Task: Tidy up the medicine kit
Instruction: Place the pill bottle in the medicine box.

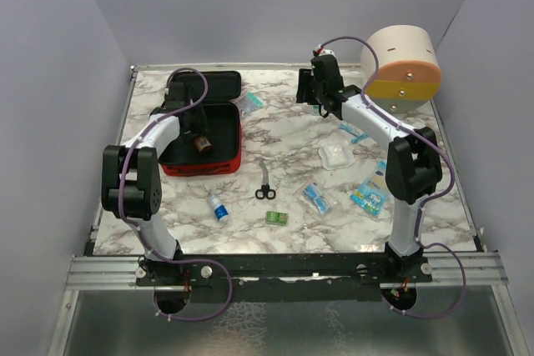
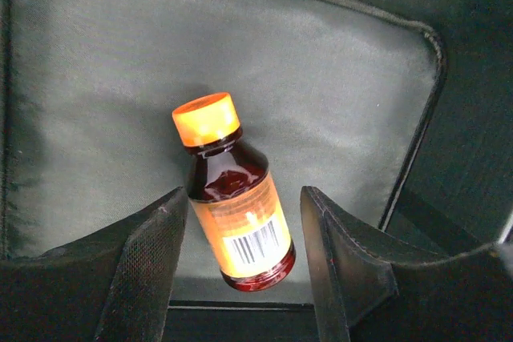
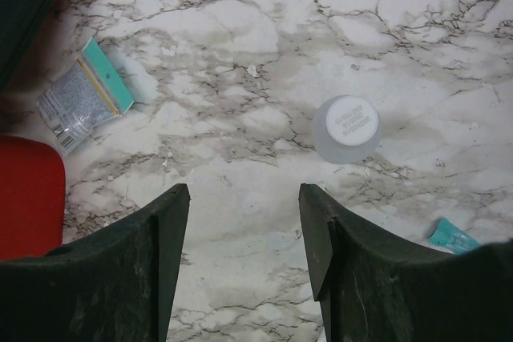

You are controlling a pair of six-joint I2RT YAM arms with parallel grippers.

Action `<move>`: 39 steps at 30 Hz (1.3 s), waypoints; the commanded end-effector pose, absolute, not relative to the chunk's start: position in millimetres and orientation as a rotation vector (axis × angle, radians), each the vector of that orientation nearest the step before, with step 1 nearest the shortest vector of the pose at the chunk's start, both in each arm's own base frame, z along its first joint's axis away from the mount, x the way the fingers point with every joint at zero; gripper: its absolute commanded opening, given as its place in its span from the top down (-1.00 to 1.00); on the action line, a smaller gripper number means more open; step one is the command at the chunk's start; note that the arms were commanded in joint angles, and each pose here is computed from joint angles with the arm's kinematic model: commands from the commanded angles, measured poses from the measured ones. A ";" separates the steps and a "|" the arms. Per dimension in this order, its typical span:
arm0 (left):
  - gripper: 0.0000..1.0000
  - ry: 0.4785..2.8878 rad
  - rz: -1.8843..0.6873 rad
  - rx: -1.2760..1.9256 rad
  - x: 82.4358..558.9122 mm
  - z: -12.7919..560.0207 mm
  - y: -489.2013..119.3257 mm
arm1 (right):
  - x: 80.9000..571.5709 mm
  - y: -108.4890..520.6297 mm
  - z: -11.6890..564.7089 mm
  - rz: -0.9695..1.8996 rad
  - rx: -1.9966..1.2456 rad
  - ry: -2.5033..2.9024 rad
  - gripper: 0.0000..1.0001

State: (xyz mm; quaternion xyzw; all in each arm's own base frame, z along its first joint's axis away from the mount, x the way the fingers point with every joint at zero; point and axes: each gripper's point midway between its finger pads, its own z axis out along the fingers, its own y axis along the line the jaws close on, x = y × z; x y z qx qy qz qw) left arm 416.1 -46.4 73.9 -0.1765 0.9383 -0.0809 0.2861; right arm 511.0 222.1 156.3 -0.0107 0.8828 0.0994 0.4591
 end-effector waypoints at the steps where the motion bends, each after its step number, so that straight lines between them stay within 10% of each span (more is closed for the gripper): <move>1: -0.20 2.579 -0.205 -0.476 404.8 66.5 -51.8 | 512.8 210.5 182.6 0.238 0.024 2.124 -0.16; 12: -0.04 2.643 -0.165 -0.511 380.7 54.8 -52.7 | 511.3 209.9 177.5 0.250 0.032 2.139 -0.16; 27: 0.83 2.612 0.062 -0.381 402.2 73.9 -19.8 | 507.5 195.3 167.4 0.220 0.054 2.164 -0.16; 39: 0.85 2.684 0.290 -0.214 401.8 73.3 29.3 | 502.5 173.1 158.5 0.197 0.092 2.178 -0.16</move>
